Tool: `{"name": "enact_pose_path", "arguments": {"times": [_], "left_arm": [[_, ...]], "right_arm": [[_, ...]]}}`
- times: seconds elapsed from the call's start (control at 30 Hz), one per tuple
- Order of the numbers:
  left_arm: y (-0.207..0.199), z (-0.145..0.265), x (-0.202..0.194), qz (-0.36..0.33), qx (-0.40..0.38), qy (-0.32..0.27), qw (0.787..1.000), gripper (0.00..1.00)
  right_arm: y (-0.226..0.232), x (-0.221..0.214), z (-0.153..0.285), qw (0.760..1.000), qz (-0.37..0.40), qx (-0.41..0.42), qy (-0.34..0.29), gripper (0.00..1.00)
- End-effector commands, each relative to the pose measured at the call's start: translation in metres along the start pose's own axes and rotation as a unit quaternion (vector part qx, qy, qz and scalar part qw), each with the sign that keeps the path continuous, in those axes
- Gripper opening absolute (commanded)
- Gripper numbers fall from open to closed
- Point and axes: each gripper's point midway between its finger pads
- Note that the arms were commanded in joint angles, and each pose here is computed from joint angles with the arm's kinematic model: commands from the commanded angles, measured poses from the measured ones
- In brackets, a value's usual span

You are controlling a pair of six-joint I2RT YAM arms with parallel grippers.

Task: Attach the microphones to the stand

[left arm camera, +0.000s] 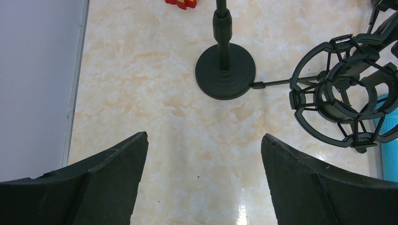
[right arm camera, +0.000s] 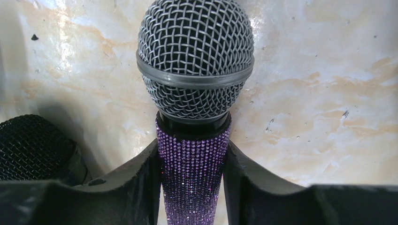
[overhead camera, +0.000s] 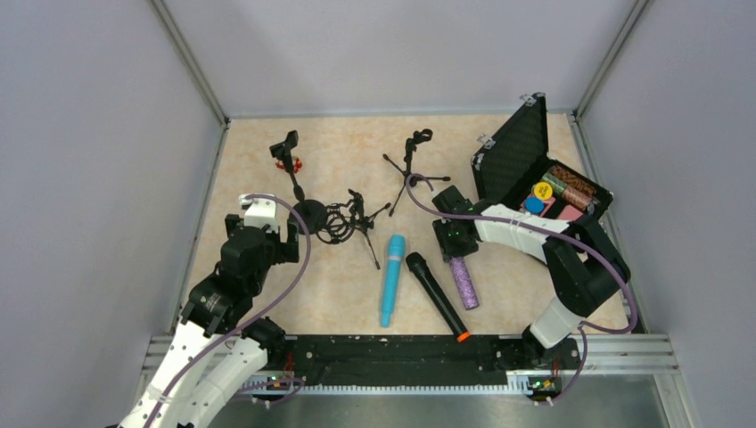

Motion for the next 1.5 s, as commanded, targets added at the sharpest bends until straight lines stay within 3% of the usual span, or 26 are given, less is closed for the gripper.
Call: {"name": "enact_pose_path", "arguments": {"times": [0.0,0.07,0.17,0.47,0.83,1.2,1.47], "left_arm": [[-0.002,-0.003,0.011,0.008,-0.002,-0.02,1.0,0.94],[-0.002,-0.003,0.011,0.007,-0.002,-0.019,1.0,0.94],[-0.002,-0.003,0.011,0.008,-0.001,-0.021,1.0,0.95],[-0.001,-0.003,0.011,0.009,0.002,-0.021,1.0,0.94],[-0.004,0.001,0.017,0.021,-0.01,-0.031,0.999,0.93],[-0.064,0.041,0.065,0.092,-0.184,-0.053,0.977,0.99],[-0.123,0.047,0.065,0.127,-0.308,0.036,0.942,0.99]], "right_arm": [[0.006,0.01,0.002,1.0,0.016,0.004,-0.011,0.25],[0.006,0.012,0.002,1.0,0.017,0.005,-0.012,0.11],[0.009,0.016,0.005,1.0,0.018,0.011,-0.016,0.0],[0.009,0.053,0.036,0.997,0.012,0.015,-0.079,0.0],[0.002,0.115,0.128,0.967,-0.018,0.025,-0.254,0.0],[-0.002,0.129,0.22,0.897,-0.042,0.069,-0.434,0.0],[-0.011,0.12,0.259,0.855,-0.059,0.078,-0.509,0.0]]}}
Point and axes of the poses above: each gripper's point midway between its finger pads, its own z axis back along the fingers, its own y axis along the line the jaws close on, x = y × z, and after that the axes turned 8 degrees about z, right-handed
